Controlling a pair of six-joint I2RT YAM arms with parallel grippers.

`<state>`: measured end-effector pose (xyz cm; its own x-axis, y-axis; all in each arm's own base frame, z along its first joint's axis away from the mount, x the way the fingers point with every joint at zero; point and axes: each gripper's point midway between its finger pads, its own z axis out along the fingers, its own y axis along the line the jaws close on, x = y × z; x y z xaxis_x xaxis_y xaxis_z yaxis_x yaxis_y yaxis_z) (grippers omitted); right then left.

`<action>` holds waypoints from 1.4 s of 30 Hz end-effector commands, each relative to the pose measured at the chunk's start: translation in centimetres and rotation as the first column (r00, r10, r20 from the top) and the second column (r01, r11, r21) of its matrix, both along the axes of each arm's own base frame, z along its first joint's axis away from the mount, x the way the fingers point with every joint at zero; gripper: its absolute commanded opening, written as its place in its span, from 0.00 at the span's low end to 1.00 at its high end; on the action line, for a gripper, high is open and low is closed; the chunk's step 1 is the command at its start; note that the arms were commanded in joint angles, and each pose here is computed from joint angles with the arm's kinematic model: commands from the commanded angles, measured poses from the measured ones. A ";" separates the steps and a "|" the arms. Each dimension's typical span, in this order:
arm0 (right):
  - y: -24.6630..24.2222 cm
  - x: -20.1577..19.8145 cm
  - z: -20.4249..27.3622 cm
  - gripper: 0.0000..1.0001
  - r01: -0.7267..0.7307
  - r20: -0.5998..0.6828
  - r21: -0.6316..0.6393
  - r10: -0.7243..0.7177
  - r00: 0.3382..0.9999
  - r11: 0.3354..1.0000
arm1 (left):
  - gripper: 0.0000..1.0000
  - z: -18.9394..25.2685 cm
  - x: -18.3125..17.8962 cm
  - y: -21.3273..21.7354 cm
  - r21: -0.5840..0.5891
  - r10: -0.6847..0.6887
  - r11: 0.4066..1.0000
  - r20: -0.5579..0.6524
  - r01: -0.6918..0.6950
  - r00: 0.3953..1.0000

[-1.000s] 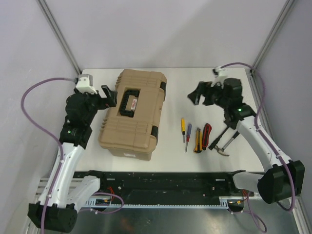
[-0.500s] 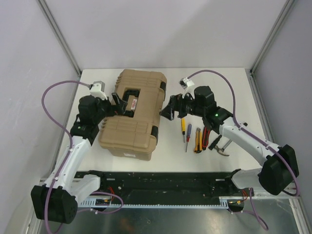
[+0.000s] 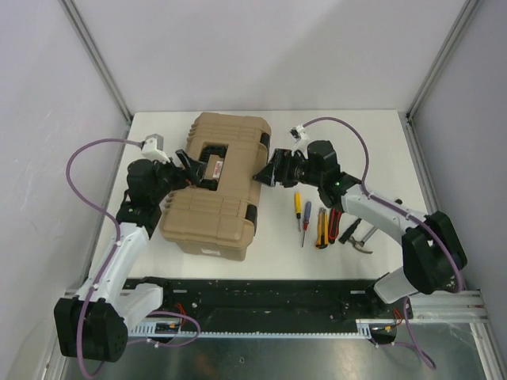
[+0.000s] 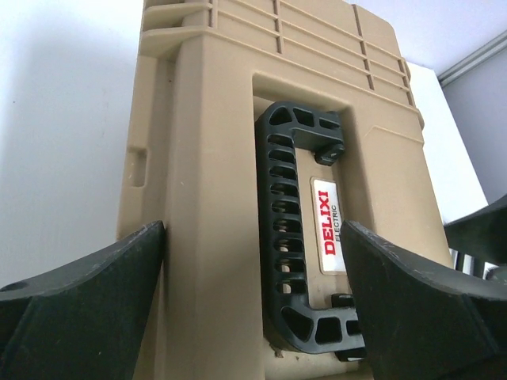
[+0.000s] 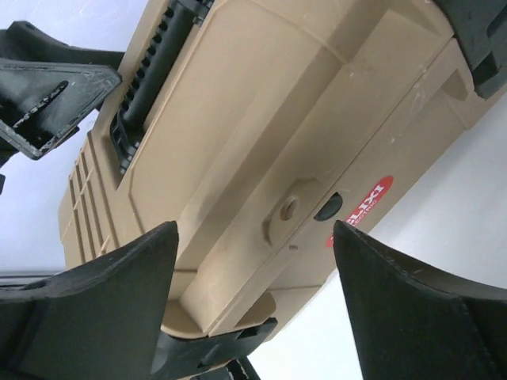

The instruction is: Pack the tool kit

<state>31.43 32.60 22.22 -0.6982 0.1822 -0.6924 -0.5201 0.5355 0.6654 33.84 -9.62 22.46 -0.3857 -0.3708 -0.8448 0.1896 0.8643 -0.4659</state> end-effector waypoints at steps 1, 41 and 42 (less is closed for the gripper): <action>0.9 1.4 1.1 0.79 -0.010 -0.011 0.115 0.012 1.000 0.993 | 0.93 -3.0 -2.1 -3.0 -0.149 -0.106 0.985 -0.158 0.082 0.982; -2.6 9.0 4.6 0.99 0.202 0.017 0.123 -0.206 0.978 0.972 | 0.99 4.4 5.7 -0.4 0.046 0.062 0.997 0.075 -0.066 0.995; -2.8 8.6 4.7 0.99 0.200 0.015 0.123 -0.203 0.979 0.972 | 0.99 4.7 5.2 0.2 0.054 0.080 0.995 0.085 -0.084 0.993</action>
<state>40.40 31.30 21.80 -0.6997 0.3708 -0.6106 -0.3625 0.5522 0.7508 41.38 -8.89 23.02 -0.3458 -0.3730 -0.8609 0.0815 0.9022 -0.4236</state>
